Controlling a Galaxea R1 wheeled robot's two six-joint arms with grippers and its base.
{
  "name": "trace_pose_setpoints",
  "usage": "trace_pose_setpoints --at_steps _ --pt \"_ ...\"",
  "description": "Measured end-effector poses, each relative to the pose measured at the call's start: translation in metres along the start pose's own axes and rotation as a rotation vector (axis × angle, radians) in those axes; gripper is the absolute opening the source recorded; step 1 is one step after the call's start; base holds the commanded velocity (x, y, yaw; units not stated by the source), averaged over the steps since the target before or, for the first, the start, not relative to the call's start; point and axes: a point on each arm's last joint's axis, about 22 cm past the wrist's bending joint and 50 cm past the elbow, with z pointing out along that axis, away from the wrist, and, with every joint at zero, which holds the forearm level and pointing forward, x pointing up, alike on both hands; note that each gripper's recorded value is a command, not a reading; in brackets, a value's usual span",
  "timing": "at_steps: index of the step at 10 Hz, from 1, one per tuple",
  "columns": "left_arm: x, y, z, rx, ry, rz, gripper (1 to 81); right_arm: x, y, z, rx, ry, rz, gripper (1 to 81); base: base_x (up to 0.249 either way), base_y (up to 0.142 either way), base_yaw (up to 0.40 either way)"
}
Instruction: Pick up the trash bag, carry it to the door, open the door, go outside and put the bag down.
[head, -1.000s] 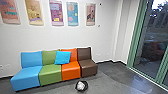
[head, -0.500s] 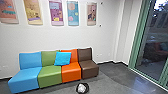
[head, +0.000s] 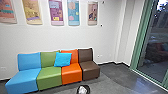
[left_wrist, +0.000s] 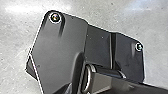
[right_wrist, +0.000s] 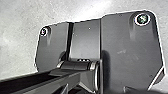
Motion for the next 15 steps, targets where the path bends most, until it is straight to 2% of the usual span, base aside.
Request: trace_pose_setpoints --at_steps 4,7,10,15 --pt "-0.0001 0.0007 0.0002 -0.001 0.000 0.000 81.1 0.0001 0.0000 0.0000 0.000 0.000 0.001 81.1 0.141 0.065 0.000" --pt "0.0004 -0.0026 -0.0006 0.003 0.000 0.000 81.1 0.0004 0.0000 0.0000 0.000 0.001 0.004 81.1 0.139 0.000 0.000" --pt "-0.0001 0.0000 0.0000 0.000 0.000 0.000 81.1 0.0026 0.0021 -0.0004 -0.004 0.004 0.029 81.1 0.137 0.000 0.000" --pt "-0.0004 0.0000 0.0000 0.000 -0.001 0.000 81.1 0.0026 0.0024 -0.0005 -0.004 0.004 0.025 81.1 0.137 0.000 0.000"
